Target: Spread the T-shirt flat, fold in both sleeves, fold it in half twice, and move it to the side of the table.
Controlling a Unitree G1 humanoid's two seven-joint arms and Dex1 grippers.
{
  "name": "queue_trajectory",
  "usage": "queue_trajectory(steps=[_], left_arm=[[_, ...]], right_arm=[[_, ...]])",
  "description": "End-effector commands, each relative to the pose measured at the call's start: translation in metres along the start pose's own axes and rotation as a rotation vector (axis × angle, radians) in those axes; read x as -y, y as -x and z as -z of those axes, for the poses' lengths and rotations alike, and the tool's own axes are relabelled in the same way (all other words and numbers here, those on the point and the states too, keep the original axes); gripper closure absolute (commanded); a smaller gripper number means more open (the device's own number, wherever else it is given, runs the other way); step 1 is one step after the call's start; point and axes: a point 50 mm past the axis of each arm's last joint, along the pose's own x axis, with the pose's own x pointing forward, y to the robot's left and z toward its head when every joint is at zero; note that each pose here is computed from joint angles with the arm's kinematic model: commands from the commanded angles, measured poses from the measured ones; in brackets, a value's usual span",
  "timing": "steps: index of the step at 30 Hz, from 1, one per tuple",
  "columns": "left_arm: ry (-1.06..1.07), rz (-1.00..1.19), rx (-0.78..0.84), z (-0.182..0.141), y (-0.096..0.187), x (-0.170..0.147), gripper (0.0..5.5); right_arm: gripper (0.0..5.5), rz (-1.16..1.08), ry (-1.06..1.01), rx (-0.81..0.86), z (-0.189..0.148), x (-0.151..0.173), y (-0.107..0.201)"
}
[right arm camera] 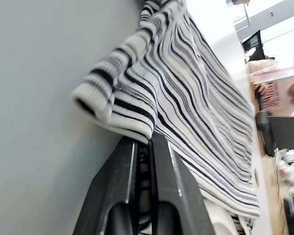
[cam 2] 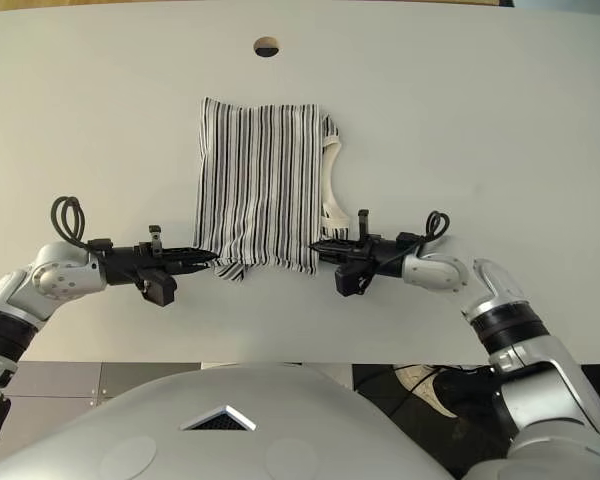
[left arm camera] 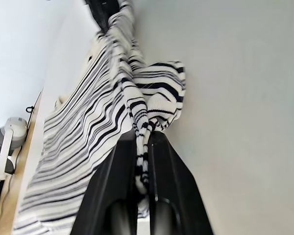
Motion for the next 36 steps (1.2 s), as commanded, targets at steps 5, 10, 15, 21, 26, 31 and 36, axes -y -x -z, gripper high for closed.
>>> queue_trajectory(steps=[5, 10, 15, 21, 26, 31, 36], left_arm=[[0.171, -0.070, 0.026, -0.033, 0.016, 0.024, 5.40], [0.201, -0.458, -0.008, -0.016, 0.004, -0.029, 5.40], [0.301, -0.642, -0.064, 0.005, -0.020, -0.058, 5.40], [0.331, -0.672, -0.177, 0.027, -0.034, -0.073, 5.40], [0.326, -0.667, -0.239, 0.043, -0.046, -0.075, 5.40], [0.367, -0.691, -0.282, 0.060, -0.057, -0.079, 4.49], [0.358, -0.763, -0.258, 0.063, -0.066, -0.095, 3.77]], right_arm=[[5.39, 0.020, -0.127, 0.028, -0.032, -0.010, 0.029], [5.39, 0.135, -0.161, 0.002, -0.019, 0.011, 0.016], [5.39, 0.368, -0.278, -0.001, 0.002, 0.049, 0.001], [5.39, 0.503, -0.335, -0.041, 0.024, 0.077, -0.014], [5.39, 0.518, -0.353, -0.124, 0.041, 0.076, -0.029], [4.68, 0.542, -0.352, -0.183, 0.054, 0.083, -0.043], [3.87, 0.588, -0.349, -0.215, 0.063, 0.090, -0.047]])
